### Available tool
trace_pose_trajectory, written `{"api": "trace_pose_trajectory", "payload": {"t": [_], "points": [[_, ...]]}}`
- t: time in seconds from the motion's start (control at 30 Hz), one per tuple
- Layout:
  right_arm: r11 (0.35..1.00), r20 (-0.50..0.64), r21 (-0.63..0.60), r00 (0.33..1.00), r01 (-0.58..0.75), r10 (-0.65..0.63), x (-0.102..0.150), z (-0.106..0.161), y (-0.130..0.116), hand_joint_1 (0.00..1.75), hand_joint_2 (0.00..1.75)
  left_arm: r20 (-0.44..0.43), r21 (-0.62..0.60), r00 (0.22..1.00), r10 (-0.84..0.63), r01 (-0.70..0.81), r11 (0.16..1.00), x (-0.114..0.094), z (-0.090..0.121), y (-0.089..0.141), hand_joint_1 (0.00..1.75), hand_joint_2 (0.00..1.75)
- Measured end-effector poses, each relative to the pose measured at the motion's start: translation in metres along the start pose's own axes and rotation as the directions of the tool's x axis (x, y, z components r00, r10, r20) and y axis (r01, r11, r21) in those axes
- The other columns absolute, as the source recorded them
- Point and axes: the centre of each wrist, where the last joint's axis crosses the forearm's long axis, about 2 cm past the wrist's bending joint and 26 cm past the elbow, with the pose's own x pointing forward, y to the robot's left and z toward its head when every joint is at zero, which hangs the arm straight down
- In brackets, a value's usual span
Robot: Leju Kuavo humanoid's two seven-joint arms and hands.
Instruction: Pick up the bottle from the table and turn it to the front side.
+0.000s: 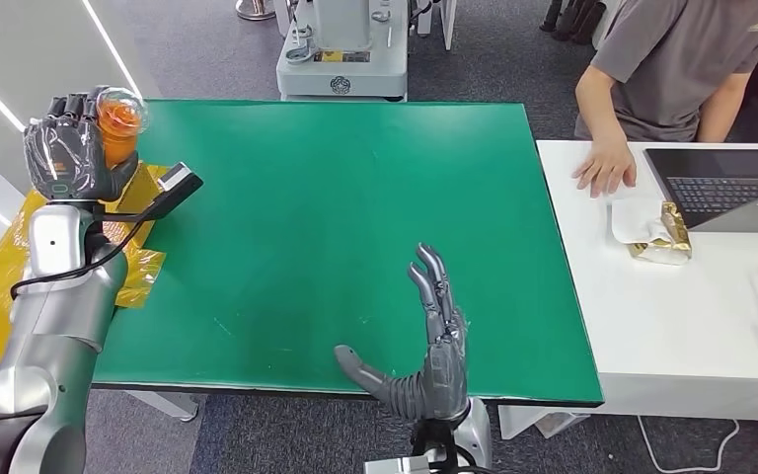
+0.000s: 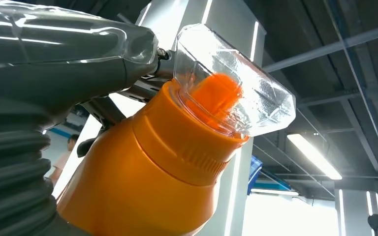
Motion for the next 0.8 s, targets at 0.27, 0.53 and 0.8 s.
{"api": "trace_pose_trajectory", "payload": {"t": [0.27,0.53,0.8], "points": [[1.000,-0.005,-0.014,1.000,0.012,-0.012,0.001,-0.001,0.000,0.00,1.75,-0.055,-0.235,0.992,-0.115,0.099,0.967,-0.005,0.029,-0.028,1.75,1.75],[0.998,0.093,-0.051,0.995,-0.037,0.042,0.014,-0.016,-0.012,0.00,1.75,0.137,-0.538,0.967,-0.213,0.254,0.804,-0.002,0.099,-0.065,1.75,1.75],[0.997,0.099,-0.067,0.994,-0.040,0.046,0.016,-0.018,-0.015,0.00,1.75,0.247,-0.606,0.942,-0.228,0.334,0.722,-0.007,0.126,-0.074,1.75,1.75]]}}
